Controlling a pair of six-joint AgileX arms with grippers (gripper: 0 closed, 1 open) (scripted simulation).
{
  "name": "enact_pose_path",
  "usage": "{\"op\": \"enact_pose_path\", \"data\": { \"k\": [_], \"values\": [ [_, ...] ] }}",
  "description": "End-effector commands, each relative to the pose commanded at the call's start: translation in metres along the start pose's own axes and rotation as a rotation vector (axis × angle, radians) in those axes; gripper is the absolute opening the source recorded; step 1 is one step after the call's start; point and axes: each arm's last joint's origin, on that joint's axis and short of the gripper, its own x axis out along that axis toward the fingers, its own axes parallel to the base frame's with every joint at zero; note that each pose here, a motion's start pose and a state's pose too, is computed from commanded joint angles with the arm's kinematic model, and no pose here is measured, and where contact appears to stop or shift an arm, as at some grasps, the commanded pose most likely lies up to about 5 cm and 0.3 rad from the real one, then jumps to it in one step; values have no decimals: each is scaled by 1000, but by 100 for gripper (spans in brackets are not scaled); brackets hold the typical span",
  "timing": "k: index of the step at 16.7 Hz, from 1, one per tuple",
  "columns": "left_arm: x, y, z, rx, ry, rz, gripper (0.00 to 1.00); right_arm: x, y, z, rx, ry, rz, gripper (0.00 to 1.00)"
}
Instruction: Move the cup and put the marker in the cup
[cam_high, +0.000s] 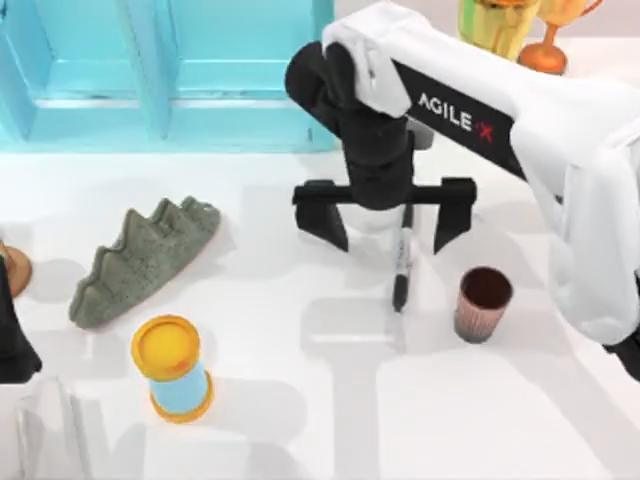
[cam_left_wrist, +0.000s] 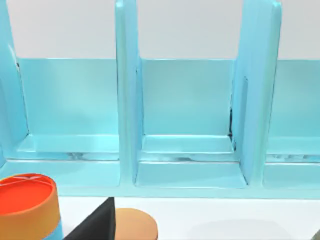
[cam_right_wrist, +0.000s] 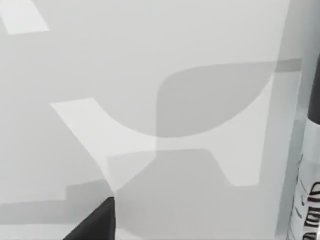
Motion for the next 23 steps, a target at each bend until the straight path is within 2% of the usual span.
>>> {"op": "enact_pose_path", "data": {
  "k": [8, 16, 23],
  "values": [
    [0, 0, 0, 0, 0, 0, 100, 22, -8, -8, 0, 0, 0, 100],
    [0, 0, 0, 0, 0, 0, 100, 24, -9, -9, 0, 0, 0, 100],
    [0, 0, 0, 0, 0, 0, 100, 24, -9, -9, 0, 0, 0, 47]
  ]
}}
